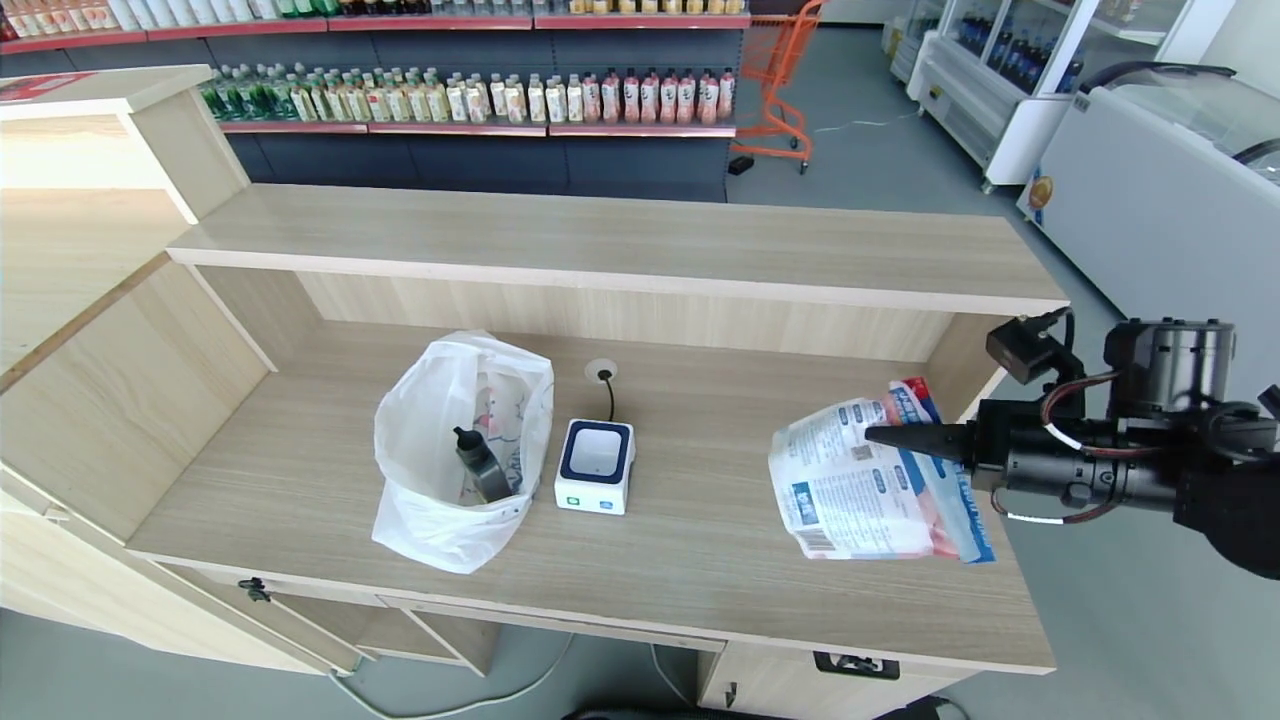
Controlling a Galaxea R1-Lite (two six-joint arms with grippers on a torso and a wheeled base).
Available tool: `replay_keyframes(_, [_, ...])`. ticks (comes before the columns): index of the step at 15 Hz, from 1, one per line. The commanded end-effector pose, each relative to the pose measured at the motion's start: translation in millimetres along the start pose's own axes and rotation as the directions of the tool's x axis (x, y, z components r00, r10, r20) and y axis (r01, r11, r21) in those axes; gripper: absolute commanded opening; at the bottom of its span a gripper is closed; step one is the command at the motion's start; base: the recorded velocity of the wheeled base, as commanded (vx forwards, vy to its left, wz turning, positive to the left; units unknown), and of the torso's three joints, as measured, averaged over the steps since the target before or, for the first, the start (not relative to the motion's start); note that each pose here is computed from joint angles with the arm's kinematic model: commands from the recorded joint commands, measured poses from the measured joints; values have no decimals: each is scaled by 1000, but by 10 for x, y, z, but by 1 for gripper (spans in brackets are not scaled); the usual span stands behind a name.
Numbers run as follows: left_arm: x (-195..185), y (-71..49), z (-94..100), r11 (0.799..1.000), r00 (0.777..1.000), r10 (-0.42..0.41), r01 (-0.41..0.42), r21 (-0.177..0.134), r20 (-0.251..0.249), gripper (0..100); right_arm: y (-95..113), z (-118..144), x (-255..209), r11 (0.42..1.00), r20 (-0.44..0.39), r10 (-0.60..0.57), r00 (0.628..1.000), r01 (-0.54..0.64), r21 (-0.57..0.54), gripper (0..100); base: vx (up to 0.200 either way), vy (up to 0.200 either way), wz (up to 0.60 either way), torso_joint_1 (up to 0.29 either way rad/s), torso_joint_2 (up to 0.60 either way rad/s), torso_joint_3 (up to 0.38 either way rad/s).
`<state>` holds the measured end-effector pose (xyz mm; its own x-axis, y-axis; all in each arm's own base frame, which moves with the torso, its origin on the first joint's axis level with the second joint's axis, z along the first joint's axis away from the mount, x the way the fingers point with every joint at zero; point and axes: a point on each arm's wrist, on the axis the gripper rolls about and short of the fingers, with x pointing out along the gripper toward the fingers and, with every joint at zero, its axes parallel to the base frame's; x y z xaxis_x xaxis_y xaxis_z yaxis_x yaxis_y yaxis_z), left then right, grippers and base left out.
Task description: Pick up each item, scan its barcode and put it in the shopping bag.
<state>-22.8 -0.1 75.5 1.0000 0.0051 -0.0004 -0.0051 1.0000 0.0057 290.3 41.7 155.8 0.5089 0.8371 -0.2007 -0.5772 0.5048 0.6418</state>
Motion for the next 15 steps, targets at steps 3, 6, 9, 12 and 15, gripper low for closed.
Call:
replay_keyframes(3, [0, 0, 0, 1000, 1000, 1, -1, 0, 0, 100, 690, 29, -177, 982, 6, 168, 986, -168, 88, 0, 0, 0, 0, 0, 0, 0])
replay_keyframes(6, [0, 0, 0, 1000, 1000, -1, 1, 0, 0, 100, 745, -26, -122, 967, -39, 214, 976, -206, 151, 0, 0, 0, 0, 0, 0, 0])
replay_keyframes(9, [0, 0, 0, 1000, 1000, -1, 1, 0, 0, 100, 814, -49, -59, 942, -58, 238, 969, -216, 258, 0, 0, 0, 0, 0, 0, 0])
replay_keyframes(12, [0, 0, 0, 1000, 1000, 1, -1, 0, 0, 100, 814, -167, 26, 944, -66, 198, 978, -172, 283, 0, 0, 0, 0, 0, 0, 0])
replay_keyframes(15, [0, 0, 0, 1000, 1000, 1, -1, 0, 0, 100, 843, -260, 142, 946, -73, 160, 985, -131, 296, 0, 0, 0, 0, 0, 0, 0])
